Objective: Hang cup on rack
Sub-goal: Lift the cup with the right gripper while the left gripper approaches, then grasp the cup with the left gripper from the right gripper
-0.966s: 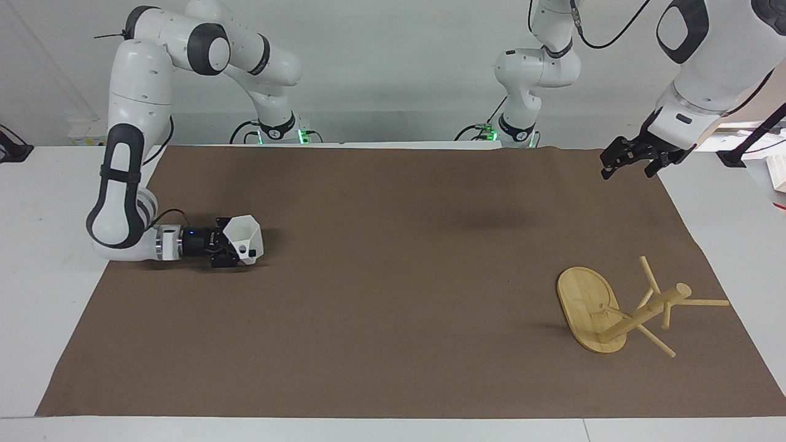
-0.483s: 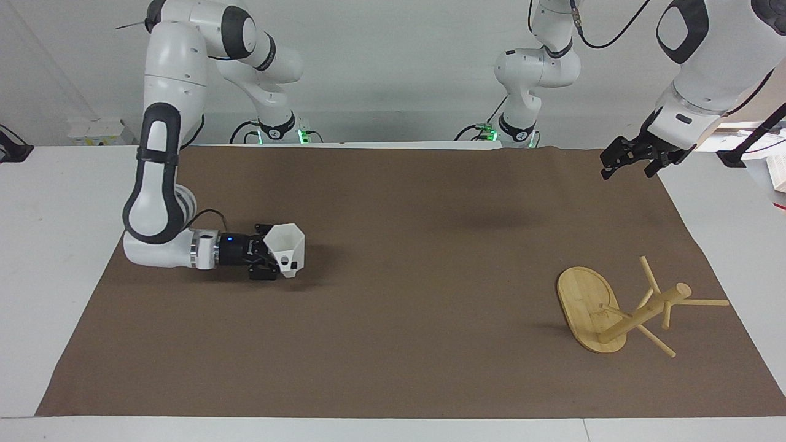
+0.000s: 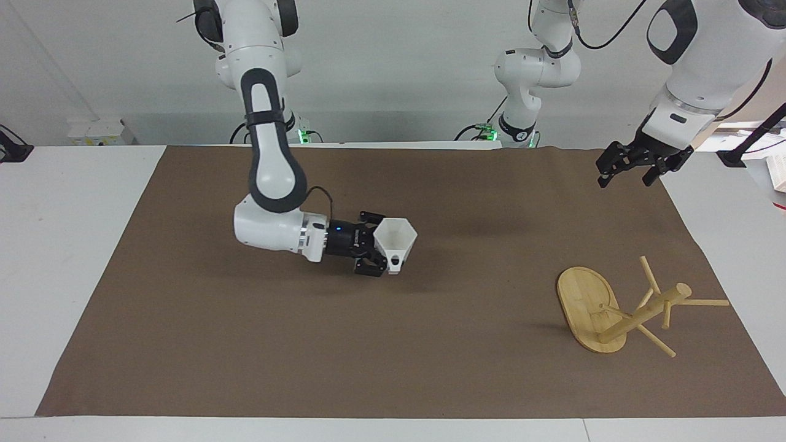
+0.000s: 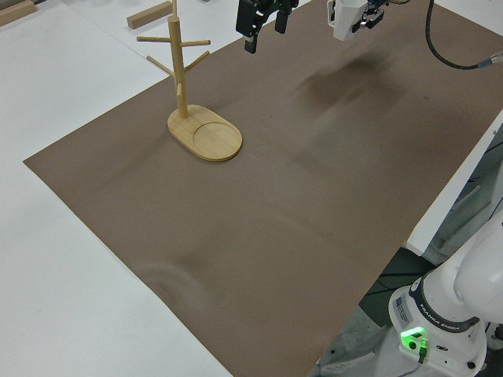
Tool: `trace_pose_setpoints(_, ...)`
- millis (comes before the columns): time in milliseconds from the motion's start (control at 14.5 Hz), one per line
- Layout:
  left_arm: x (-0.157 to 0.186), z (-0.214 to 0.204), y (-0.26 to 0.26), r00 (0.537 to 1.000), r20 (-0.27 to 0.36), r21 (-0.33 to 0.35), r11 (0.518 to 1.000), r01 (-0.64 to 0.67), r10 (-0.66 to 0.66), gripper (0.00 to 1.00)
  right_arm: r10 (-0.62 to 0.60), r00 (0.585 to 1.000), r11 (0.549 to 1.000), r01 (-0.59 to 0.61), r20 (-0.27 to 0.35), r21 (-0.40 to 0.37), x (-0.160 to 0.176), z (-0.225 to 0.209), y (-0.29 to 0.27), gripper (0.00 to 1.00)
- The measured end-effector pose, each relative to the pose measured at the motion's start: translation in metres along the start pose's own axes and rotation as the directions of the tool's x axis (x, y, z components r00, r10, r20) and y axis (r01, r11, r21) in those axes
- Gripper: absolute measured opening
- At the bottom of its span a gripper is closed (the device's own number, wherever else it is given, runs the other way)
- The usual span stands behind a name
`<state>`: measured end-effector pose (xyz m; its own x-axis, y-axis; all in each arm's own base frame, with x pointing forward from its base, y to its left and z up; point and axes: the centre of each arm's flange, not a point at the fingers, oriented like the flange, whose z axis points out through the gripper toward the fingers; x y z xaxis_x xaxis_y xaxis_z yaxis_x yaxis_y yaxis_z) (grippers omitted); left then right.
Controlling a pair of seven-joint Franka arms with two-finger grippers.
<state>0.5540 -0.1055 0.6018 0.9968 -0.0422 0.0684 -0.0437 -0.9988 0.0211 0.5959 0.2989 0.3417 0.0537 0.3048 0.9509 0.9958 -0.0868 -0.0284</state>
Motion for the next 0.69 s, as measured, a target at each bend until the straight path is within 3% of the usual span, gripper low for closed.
trace_pose_setpoints(276,-0.015,0.023,0.101,1.0,-0.006,-0.014,1.0,0.012,-0.012,1.0,0.006,0.996,0.997,0.002,0.092,-0.081,0.04,0.056,-0.042,0.78)
trace_pose_setpoints(690,-0.021,0.048,0.168,1.0,0.019,-0.008,1.0,0.023,-0.023,1.0,0.008,0.994,0.994,0.005,0.111,-0.111,0.044,0.066,-0.049,0.78)
